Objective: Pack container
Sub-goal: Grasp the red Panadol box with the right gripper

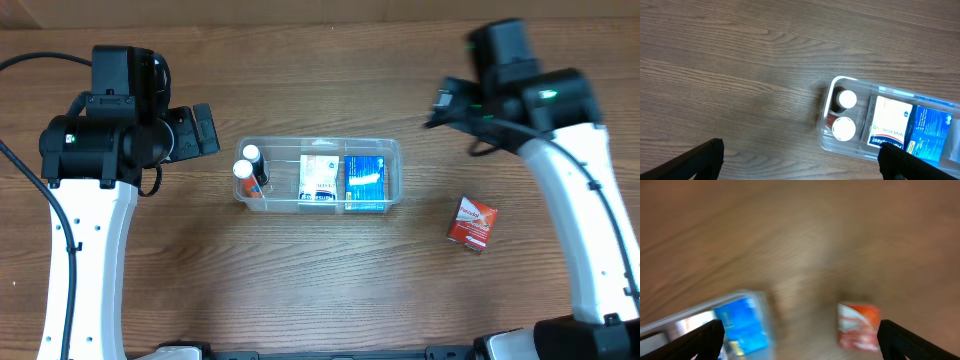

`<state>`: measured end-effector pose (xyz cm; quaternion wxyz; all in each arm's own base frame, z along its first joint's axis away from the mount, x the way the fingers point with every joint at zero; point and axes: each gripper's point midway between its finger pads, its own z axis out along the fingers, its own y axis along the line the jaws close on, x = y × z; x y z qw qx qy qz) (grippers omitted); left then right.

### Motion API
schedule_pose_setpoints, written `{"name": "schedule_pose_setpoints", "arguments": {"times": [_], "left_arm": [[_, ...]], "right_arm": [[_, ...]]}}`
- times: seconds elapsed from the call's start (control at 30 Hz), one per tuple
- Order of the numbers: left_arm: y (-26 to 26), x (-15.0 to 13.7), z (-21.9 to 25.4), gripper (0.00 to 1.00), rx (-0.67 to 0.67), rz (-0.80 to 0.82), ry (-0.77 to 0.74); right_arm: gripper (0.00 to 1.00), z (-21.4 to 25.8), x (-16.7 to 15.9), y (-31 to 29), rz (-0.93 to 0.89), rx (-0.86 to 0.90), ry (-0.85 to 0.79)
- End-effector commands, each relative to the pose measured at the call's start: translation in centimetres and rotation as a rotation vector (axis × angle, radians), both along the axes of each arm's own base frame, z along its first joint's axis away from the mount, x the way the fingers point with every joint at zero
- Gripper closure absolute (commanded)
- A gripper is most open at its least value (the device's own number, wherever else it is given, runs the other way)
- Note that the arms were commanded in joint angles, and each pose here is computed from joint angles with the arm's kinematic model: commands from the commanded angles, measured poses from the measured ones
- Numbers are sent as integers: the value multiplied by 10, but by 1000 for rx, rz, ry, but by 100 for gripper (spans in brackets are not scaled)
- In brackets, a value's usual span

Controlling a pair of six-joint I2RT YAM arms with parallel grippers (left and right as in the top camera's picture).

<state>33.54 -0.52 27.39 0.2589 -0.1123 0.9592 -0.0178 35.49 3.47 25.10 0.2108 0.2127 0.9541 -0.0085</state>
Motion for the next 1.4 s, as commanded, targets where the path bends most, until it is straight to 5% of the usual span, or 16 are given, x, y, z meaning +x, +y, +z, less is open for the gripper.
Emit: {"name": "schedule_pose_setpoints", "arguments": {"times": [0.0,0.5,1.37], "left_arm": [[4,1,2,0,7,17,-7],[4,0,1,0,8,17,0],[4,0,1,0,8,17,0]], "right_arm": [[0,-31,-15,-34,-94,0,136],[0,-186,-78,-41,-76,59,420],[4,-242,-96,-47,-28,37,407]]}}
